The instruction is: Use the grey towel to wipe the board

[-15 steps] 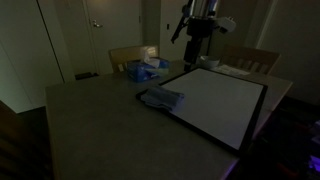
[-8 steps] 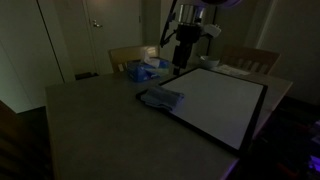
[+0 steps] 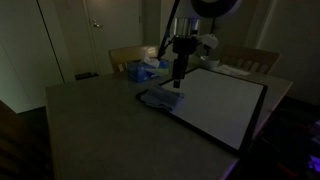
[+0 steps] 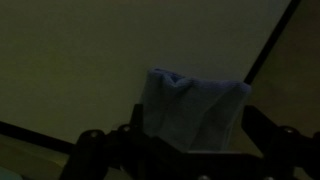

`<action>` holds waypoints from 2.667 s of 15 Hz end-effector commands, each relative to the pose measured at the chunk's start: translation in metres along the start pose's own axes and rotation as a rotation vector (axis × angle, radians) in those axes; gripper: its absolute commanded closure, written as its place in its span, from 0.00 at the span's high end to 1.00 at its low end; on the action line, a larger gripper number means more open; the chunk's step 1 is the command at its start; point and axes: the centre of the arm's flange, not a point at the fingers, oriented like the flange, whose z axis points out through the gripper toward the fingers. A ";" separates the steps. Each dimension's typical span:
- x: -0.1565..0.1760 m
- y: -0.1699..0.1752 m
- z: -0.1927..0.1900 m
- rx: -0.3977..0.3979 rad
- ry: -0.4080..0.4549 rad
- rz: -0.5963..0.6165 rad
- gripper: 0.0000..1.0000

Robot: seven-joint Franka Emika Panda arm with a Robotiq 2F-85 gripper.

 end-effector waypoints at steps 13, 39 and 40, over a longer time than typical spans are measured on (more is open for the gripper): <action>0.051 -0.003 0.080 -0.047 0.019 0.090 1.00; 0.039 0.013 0.098 0.051 -0.011 0.014 0.02; 0.035 0.016 0.099 0.051 -0.016 0.016 0.02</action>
